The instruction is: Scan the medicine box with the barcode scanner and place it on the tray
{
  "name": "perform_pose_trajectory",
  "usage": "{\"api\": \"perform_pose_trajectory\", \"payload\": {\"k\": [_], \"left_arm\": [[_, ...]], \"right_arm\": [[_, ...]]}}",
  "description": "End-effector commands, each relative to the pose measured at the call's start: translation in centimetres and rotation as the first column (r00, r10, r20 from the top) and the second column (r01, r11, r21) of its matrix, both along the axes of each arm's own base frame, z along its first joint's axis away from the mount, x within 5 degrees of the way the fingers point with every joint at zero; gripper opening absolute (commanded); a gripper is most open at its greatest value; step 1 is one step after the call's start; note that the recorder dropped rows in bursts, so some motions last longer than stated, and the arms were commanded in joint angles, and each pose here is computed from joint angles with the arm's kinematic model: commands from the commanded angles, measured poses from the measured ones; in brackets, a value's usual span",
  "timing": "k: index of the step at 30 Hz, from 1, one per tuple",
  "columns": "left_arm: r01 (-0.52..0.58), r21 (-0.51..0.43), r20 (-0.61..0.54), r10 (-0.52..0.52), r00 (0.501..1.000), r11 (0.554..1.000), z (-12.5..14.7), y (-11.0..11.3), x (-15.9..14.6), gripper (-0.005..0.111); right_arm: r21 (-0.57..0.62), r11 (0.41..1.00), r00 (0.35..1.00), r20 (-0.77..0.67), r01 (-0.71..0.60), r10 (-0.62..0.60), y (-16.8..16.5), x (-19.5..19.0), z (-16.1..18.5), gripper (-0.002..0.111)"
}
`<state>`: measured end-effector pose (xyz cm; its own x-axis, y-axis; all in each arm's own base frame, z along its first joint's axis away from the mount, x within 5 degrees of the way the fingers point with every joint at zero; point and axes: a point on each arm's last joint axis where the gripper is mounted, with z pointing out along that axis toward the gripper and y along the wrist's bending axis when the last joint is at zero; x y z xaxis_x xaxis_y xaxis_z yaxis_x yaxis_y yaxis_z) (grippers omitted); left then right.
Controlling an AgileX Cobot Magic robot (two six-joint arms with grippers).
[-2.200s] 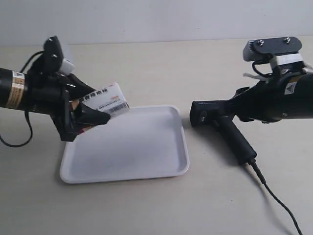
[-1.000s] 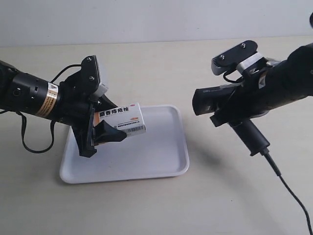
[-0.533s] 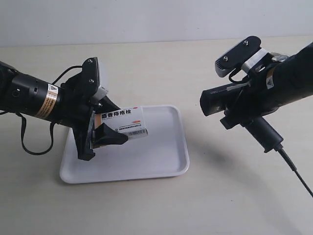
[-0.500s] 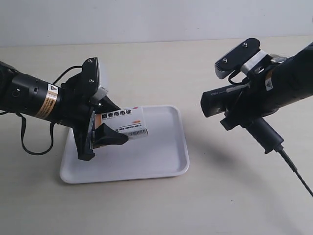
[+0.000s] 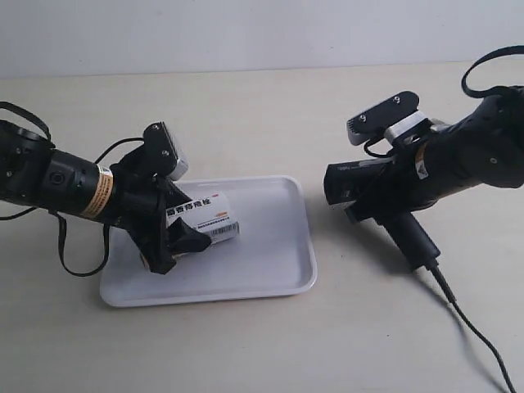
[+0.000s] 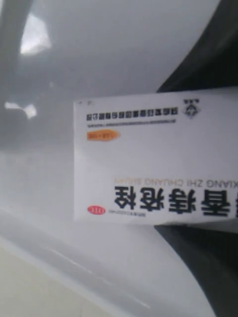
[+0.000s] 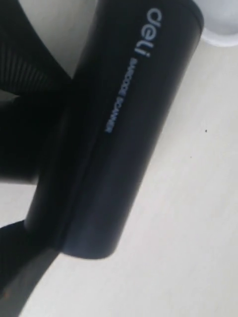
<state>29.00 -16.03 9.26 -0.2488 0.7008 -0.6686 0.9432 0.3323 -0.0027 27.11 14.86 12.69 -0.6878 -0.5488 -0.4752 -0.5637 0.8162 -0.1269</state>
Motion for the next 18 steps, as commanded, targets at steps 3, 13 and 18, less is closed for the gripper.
{"api": "perform_pose_trajectory", "payload": {"k": [3, 13, 18], "left_arm": [[-0.018, 0.03, 0.001, 0.018, 1.0, 0.999, -1.2, 0.1, 0.1, 0.022], [0.0, 0.034, 0.018, 0.0, 1.0, 0.999, -0.6, 0.1, 0.1, 0.105], [-0.058, -0.019, 0.057, 0.059, 0.997, 0.998, 4.6, 0.3, -0.2, 0.105]], "right_arm": [[0.016, 1.0, 0.999, -0.039, 0.018, -0.018, 0.4, 0.3, -2.1, 0.002], [0.064, 0.996, 0.998, -0.041, 0.055, -0.053, 0.7, 0.5, -2.3, 0.081], [0.091, 0.989, 0.993, 0.01, 0.118, -0.12, -0.1, -0.3, 2.6, 0.085]]}}
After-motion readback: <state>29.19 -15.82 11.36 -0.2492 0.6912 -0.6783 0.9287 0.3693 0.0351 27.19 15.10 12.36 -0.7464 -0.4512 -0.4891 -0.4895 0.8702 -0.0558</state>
